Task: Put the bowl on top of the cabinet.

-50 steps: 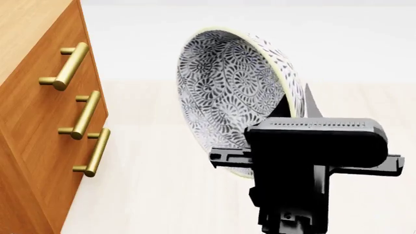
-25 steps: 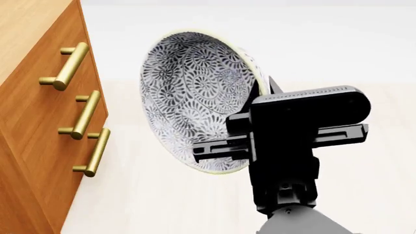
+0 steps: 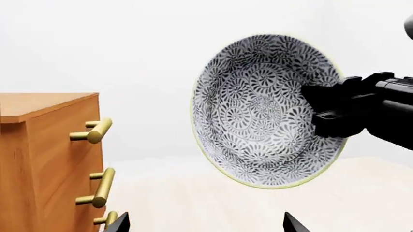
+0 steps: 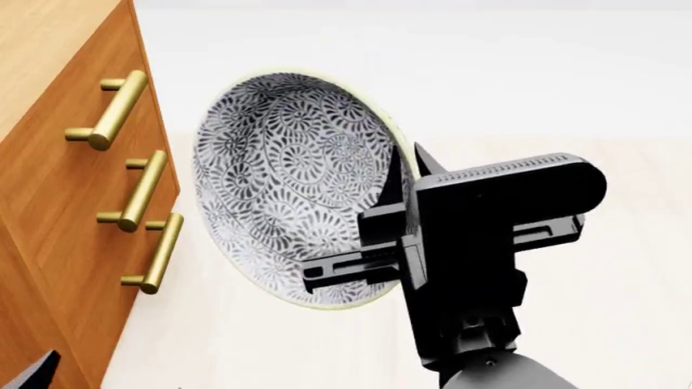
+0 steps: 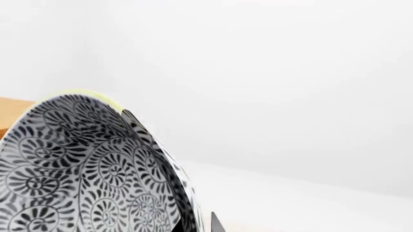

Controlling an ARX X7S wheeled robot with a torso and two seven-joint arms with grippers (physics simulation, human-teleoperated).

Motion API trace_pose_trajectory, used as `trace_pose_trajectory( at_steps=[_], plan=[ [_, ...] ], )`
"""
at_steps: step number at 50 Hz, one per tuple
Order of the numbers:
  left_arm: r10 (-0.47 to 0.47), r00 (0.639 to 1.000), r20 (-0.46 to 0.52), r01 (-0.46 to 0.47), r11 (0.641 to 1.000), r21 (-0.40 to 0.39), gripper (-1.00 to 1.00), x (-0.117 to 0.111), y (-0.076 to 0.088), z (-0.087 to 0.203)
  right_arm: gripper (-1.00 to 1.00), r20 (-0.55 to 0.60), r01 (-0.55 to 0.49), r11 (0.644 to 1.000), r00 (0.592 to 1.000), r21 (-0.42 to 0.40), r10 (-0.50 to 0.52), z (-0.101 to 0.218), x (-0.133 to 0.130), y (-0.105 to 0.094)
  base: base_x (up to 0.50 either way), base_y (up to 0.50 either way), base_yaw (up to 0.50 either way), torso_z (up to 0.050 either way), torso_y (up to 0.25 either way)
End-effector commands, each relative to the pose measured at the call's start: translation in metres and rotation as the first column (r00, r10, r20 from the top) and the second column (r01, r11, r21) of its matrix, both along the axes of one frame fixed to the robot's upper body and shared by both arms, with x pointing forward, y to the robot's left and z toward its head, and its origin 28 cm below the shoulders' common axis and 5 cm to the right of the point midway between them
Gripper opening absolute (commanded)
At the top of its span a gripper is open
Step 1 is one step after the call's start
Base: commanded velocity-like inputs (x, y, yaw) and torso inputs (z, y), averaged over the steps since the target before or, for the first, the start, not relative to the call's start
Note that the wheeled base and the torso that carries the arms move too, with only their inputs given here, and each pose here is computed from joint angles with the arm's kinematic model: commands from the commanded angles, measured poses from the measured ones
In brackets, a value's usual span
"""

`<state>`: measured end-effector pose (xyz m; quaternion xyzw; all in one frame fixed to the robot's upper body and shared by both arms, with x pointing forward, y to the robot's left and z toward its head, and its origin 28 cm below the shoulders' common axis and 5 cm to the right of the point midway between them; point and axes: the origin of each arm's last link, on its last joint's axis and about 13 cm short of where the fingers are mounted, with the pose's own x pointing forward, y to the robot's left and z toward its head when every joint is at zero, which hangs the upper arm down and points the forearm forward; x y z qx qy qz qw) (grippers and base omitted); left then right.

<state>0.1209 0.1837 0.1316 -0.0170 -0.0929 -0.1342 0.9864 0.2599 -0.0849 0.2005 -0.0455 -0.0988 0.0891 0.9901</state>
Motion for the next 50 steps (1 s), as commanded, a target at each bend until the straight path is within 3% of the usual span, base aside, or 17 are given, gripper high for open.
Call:
trace_pose_trajectory(
  at_steps=[1, 35, 50],
  plan=[
    [-0.047, 0.998, 0.042, 0.044, 0.997, 0.068, 1.00, -0.006, -0.003, 0.026, -1.00, 0.054, -0.048, 0.999, 0.997, 0.011, 0.048, 0.007, -0.003, 0.001, 0.00, 0.00, 0.00, 0.000, 0.000],
    [-0.026, 0.999, 0.039, 0.020, 0.992, 0.123, 1.00, 0.020, -0.006, 0.074, -1.00, 0.096, -0.131, 0.991, 0.987, 0.018, 0.129, 0.006, -0.020, 0.000, 0.00, 0.00, 0.00, 0.000, 0.000],
    [-0.008, 1.000, 0.015, 0.006, 0.992, 0.128, 1.00, 0.034, -0.004, 0.077, -1.00, 0.119, -0.153, 0.988, 0.981, 0.020, 0.150, 0.008, -0.028, -0.001, 0.00, 0.00, 0.00, 0.000, 0.000]
  ],
)
